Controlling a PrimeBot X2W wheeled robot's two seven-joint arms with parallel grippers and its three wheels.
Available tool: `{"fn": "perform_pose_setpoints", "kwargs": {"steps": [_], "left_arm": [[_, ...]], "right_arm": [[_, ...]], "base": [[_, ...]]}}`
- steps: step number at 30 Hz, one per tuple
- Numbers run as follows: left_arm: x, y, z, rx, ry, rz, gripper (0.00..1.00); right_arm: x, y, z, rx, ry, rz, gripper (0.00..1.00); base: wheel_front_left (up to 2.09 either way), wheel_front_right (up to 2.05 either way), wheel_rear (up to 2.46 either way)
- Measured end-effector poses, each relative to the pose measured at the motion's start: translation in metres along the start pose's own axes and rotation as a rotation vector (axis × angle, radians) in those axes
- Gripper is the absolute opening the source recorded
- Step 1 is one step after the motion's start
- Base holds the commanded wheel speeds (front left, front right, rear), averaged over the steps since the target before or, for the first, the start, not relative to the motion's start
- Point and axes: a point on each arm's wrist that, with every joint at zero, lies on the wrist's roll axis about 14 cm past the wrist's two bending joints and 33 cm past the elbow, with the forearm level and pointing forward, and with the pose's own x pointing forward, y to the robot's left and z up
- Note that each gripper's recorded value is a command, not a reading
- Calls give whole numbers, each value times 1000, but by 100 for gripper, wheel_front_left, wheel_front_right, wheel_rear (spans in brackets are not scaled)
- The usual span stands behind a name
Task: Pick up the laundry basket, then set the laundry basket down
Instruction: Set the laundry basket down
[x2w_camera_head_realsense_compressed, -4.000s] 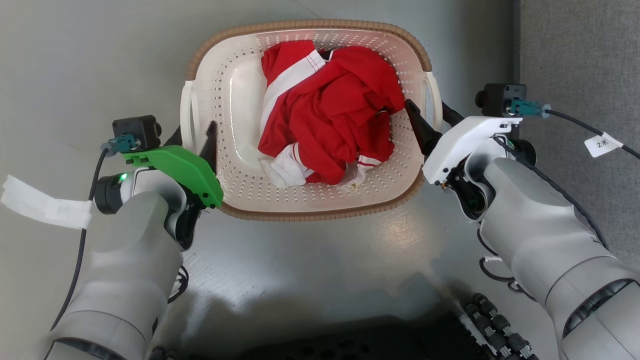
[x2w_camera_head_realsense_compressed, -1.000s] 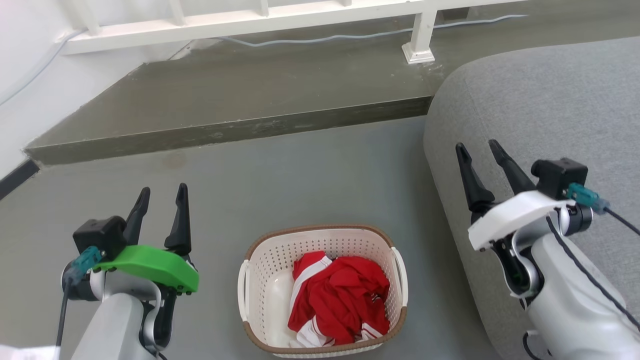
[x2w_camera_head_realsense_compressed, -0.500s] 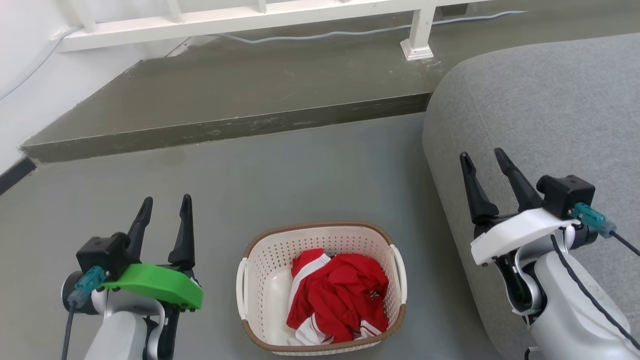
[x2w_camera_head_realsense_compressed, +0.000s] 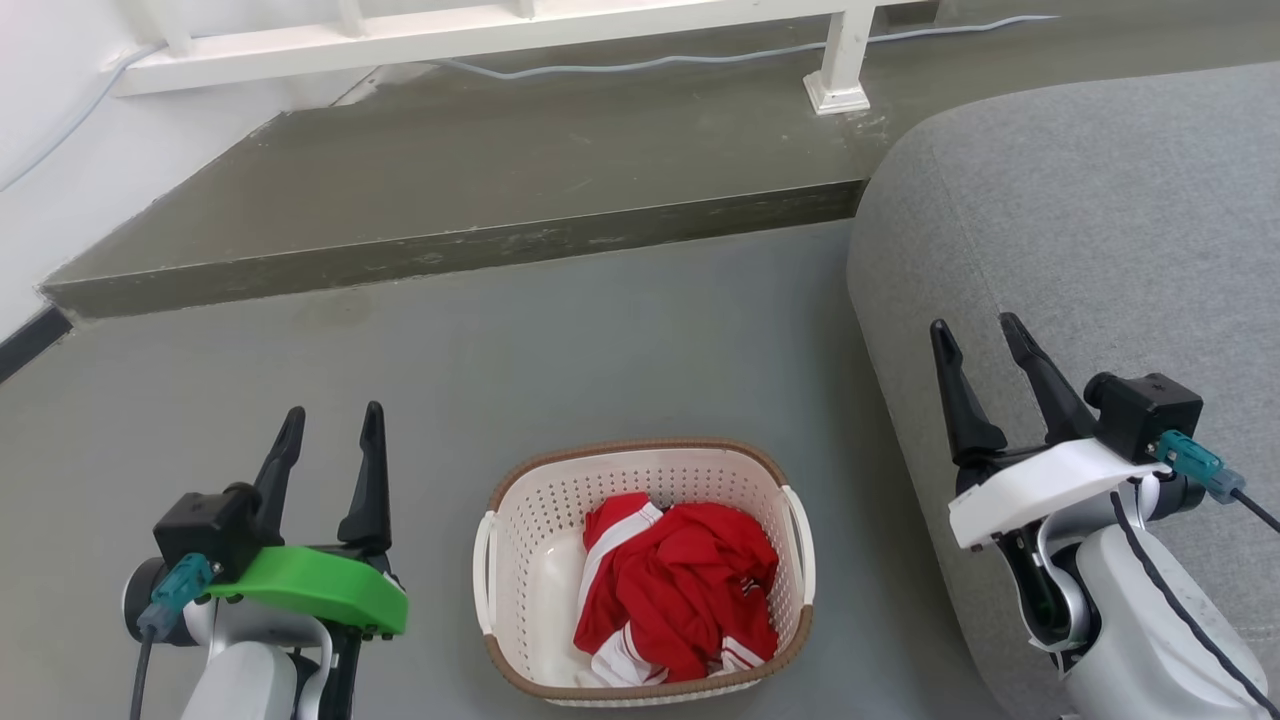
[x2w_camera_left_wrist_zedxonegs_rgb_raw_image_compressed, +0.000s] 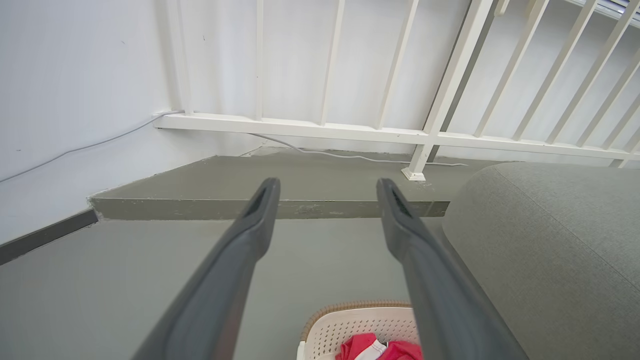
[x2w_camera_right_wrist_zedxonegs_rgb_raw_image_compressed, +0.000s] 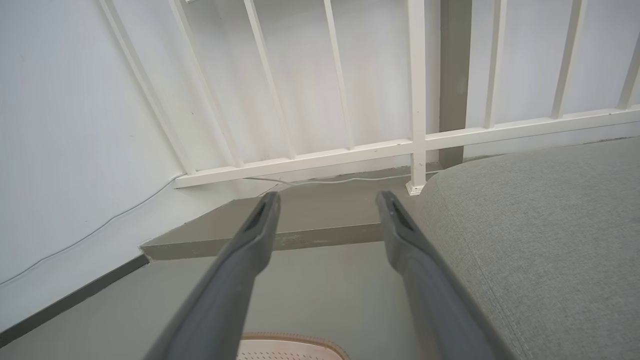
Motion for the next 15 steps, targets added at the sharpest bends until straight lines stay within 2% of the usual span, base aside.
{"fn": "perform_pose_setpoints", "kwargs": {"steps": [15], "left_arm": [[-2,2,-1,-12,-4,13,100]], "right_arm": [[-3,-1,-2,4,-1,-10,100]], "base": [[0,0,0]]}}
